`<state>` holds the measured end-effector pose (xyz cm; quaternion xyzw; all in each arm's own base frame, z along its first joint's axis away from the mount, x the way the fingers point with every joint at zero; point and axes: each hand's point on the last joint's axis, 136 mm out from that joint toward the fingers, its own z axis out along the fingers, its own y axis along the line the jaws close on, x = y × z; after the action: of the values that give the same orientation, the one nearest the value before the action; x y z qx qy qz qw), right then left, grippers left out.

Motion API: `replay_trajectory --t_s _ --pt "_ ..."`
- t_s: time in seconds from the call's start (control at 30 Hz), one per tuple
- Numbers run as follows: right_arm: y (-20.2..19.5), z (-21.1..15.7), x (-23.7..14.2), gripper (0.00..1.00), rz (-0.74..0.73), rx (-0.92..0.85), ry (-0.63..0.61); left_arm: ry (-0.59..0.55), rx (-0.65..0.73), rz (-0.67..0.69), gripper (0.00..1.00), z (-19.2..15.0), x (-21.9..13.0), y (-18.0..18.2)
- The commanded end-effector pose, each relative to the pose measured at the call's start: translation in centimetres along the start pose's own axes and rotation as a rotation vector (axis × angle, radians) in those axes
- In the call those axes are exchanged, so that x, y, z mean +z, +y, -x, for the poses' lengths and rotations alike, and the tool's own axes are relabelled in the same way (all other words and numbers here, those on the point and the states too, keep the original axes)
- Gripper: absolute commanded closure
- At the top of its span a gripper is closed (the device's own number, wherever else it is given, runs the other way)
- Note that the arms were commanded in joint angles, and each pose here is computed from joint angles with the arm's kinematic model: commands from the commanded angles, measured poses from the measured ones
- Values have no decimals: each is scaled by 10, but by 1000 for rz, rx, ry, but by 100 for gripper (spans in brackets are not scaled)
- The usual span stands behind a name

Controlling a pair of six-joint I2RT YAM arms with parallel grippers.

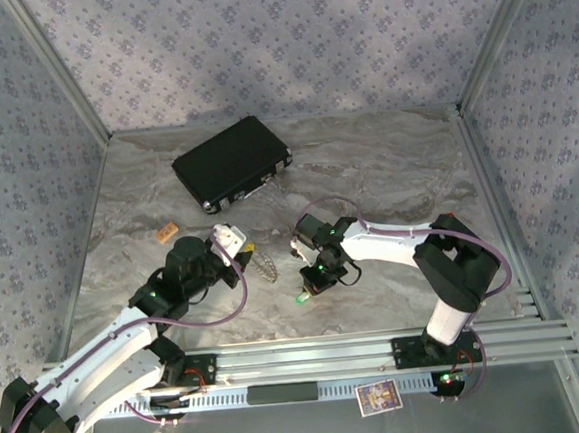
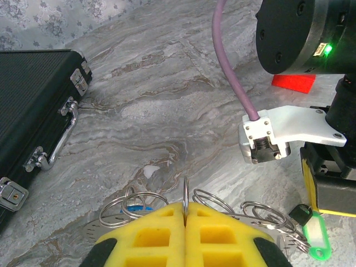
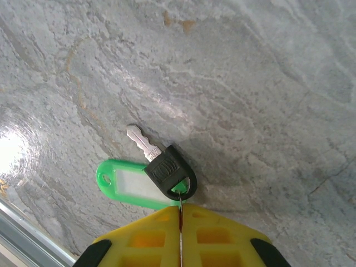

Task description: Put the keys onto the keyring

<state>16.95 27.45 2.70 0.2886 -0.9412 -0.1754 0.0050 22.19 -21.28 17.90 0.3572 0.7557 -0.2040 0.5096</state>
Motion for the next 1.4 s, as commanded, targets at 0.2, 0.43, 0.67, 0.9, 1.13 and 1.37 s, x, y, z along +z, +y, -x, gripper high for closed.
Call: replay_trajectory --t_s 0.2,0.43,0.67,0.9,1.13,1.37 --pt "1 -2 2 93 -17 -15 26 -77 26 -23 100 27 -5 -5" --pt "-1 -3 3 89 -21 -14 33 -77 26 -22 100 27 -4 -5" --pt "1 -1 1 97 -19 -17 25 -77 29 -23 100 27 -5 -5" --pt "-1 6 -14 100 -53 -39 -37 -79 32 -25 100 28 -6 -6" --pt "2 23 -56 100 -159 -166 -226 -75 28 -46 100 30 -7 -10" --pt "13 46 -116 100 -213 -324 -522 -80 20 -97 100 36 -10 -19"
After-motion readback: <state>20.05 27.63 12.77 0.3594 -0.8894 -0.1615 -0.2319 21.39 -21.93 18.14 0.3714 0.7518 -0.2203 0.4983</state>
